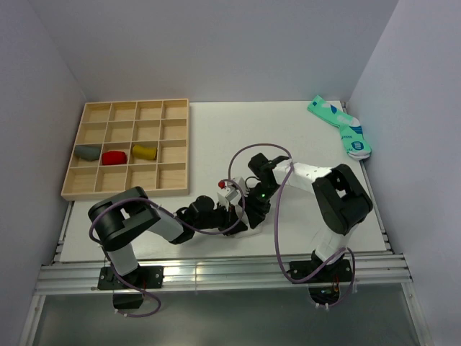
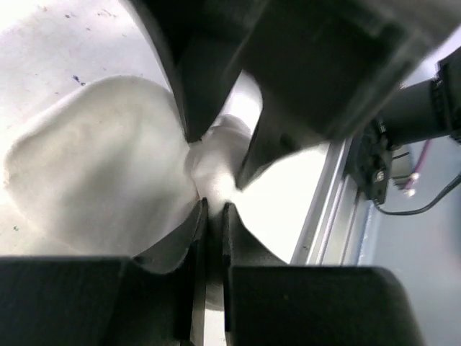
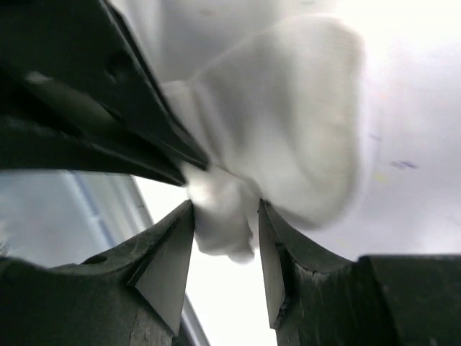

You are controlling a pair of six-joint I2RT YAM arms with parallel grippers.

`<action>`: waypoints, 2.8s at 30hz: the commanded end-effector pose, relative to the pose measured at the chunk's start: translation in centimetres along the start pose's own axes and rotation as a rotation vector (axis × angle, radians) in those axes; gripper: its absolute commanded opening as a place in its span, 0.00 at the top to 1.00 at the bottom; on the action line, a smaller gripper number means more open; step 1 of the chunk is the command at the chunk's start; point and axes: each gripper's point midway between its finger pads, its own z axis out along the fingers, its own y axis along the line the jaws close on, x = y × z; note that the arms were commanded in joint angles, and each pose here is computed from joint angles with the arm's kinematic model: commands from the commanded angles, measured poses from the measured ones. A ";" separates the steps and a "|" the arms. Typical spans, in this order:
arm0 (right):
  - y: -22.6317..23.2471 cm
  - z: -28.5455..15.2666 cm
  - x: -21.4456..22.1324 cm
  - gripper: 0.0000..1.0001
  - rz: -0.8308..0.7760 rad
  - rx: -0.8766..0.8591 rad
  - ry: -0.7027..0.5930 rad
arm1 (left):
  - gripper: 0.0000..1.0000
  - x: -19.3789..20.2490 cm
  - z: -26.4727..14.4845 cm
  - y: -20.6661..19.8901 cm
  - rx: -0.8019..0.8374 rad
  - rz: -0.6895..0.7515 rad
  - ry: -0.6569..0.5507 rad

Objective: Roll the socks
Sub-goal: Roll the sock at the center of the board.

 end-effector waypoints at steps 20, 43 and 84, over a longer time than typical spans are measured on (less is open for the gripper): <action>0.5 -6.4 -0.9 0.47 -0.406 0.289 -0.294 | 1.00 5.7 -1.8 2.6 -0.014 -0.560 0.371; 2.7 0.0 0.1 0.46 -0.767 0.413 -0.225 | 1.00 6.0 -0.6 3.5 -0.090 -0.729 0.439; 1.5 2.4 1.0 0.55 -0.812 0.492 -0.128 | 1.00 6.2 -0.5 4.5 -0.090 -0.747 0.456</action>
